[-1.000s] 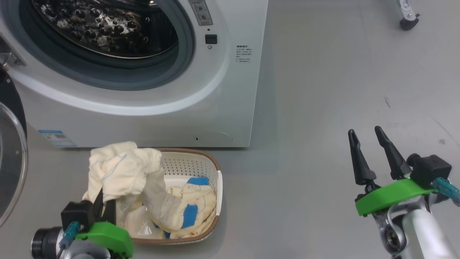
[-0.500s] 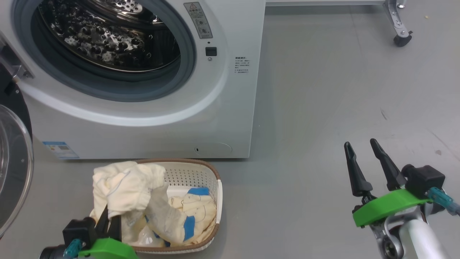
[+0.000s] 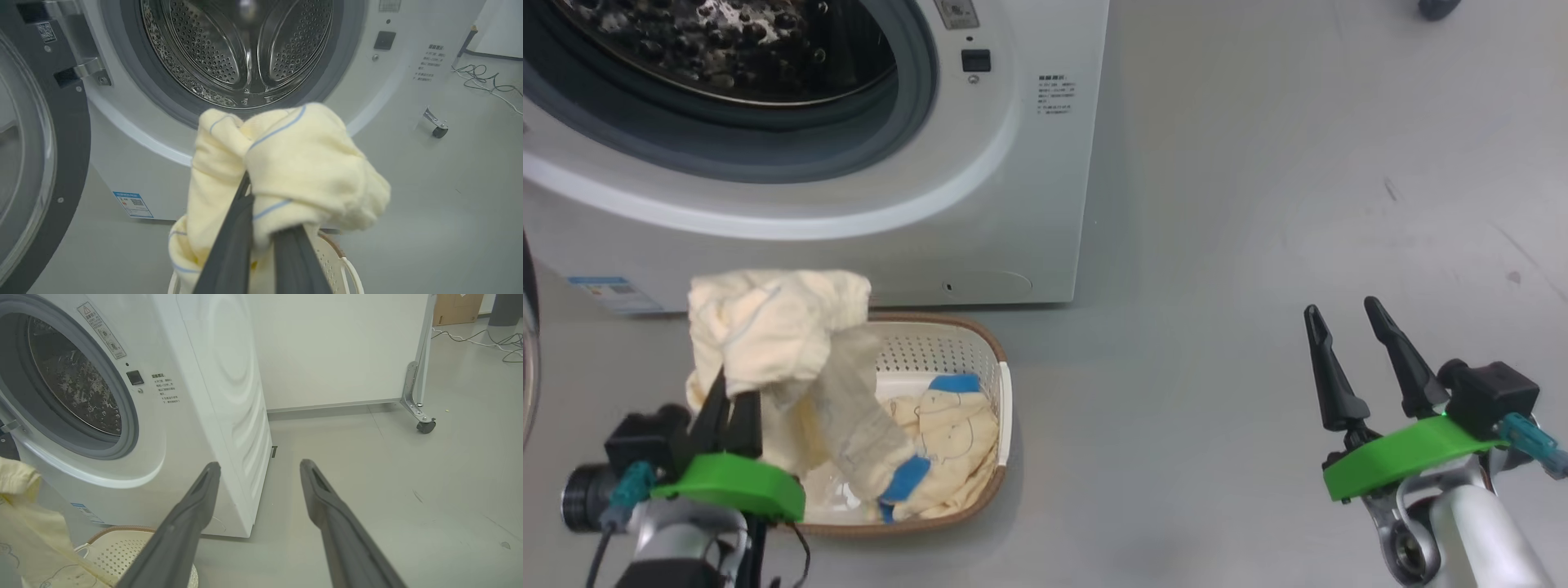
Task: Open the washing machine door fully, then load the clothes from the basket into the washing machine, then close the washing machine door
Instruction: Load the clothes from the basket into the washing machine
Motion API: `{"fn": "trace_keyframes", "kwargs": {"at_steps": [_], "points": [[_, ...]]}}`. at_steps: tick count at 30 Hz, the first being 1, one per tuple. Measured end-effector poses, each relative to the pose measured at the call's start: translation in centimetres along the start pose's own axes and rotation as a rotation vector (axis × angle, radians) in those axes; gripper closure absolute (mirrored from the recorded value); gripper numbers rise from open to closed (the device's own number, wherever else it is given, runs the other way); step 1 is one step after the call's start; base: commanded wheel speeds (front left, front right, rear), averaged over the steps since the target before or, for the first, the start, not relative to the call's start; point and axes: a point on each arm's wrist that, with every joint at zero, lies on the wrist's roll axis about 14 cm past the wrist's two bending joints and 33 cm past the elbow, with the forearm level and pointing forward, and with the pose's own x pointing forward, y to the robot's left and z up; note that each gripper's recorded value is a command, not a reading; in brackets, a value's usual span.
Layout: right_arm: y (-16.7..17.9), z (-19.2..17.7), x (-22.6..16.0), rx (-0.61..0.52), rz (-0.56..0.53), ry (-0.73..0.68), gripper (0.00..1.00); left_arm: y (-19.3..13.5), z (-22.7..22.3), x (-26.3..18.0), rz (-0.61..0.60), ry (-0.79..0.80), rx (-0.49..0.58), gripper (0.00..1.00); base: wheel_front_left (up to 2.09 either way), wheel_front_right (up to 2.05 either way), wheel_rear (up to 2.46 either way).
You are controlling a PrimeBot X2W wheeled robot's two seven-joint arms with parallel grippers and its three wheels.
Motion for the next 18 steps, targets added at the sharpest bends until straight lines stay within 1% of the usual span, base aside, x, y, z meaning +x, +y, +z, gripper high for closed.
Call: {"fn": "trace_keyframes", "kwargs": {"at_steps": [4, 7, 10, 18], "points": [[-0.6, -1.1, 1.1, -0.002, -0.013, 0.027, 0.0, 0.2, 1.5, 3.7, -0.025, -0.043, 0.013, 1.0, 0.0, 0.0, 0.0], [-1.0, -1.8, 2.2, -0.006, -0.019, 0.039, 0.0, 0.4, 2.6, 6.9, -0.036, -0.066, -0.006, 1.0, 0.0, 0.0, 0.0], [-1.4, -2.7, 3.2, -0.01, -0.024, 0.058, 0.0, 1.0, 3.6, 10.0, -0.049, -0.084, 0.01, 1.0, 0.0, 0.0, 0.0], [-2.8, -5.7, 4.9, -0.02, -0.052, 0.121, 0.0, 2.9, 4.6, 17.4, -0.046, -0.089, 0.025, 1.0, 0.0, 0.0, 0.0]]}}
